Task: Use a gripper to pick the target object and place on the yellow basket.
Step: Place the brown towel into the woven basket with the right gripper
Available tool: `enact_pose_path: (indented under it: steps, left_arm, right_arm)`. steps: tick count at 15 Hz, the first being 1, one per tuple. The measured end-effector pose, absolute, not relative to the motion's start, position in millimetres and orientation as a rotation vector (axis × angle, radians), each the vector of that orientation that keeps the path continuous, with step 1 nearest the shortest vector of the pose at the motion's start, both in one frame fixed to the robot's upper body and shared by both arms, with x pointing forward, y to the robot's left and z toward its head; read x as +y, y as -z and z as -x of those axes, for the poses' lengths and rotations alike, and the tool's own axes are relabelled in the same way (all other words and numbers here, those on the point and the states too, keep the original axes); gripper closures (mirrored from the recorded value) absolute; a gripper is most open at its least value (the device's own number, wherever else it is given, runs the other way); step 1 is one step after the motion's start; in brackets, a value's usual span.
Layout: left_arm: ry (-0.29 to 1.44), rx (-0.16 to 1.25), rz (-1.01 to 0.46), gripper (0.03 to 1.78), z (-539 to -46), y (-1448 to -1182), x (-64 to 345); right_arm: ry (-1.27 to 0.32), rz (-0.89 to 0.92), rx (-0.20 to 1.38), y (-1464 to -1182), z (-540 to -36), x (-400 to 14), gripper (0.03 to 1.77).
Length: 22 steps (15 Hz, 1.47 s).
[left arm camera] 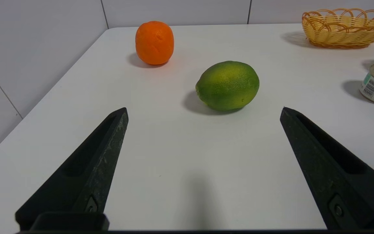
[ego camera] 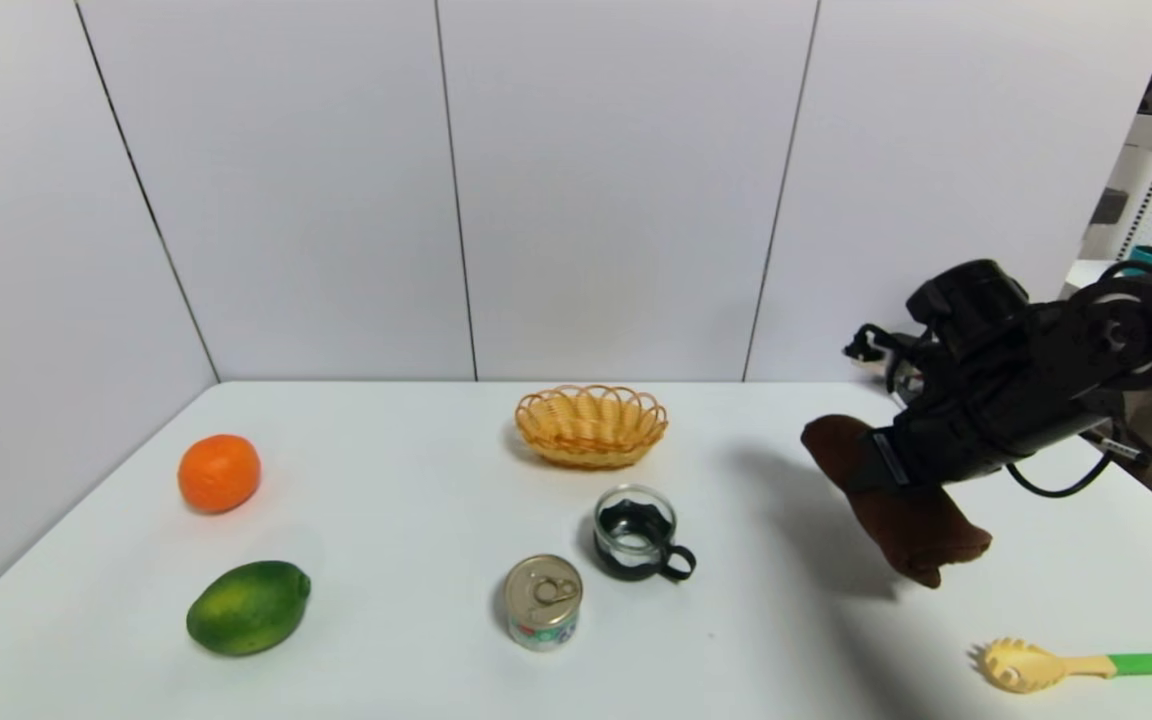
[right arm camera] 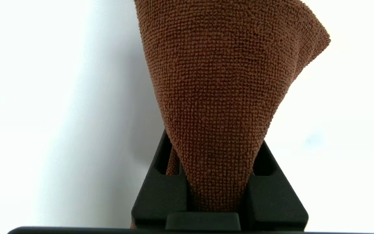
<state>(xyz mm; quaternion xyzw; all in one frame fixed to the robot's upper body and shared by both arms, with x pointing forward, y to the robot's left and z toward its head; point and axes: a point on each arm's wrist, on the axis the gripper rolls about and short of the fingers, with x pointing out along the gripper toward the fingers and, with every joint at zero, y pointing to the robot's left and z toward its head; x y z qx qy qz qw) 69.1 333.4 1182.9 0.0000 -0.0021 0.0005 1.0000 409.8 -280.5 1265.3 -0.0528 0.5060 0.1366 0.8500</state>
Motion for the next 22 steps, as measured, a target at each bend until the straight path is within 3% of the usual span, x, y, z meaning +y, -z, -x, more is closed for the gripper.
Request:
enact_pose_path:
  steps: [5, 10, 15, 22]
  left_arm:
    - [-0.001, -0.004, 0.000, 0.12, -69, -1183, 333]
    - [-0.001, -0.004, 0.000, 0.12, -69, -1183, 333]
    - [-0.001, -0.004, 0.000, 0.12, -69, -1183, 333]
    - [-0.001, -0.004, 0.000, 0.12, -69, -1183, 333]
  right_arm:
    - [-0.495, 0.160, 0.754, -1330, -395, -231, 1.39]
    - [-0.651, 0.421, 0.357, -1352, -426, -183, 1.39]
    - [-0.711, 0.756, 0.177, -1331, -477, -153, 1.39]
    - [-0.817, 0.909, 0.119, -1287, -492, -103, 1.39]
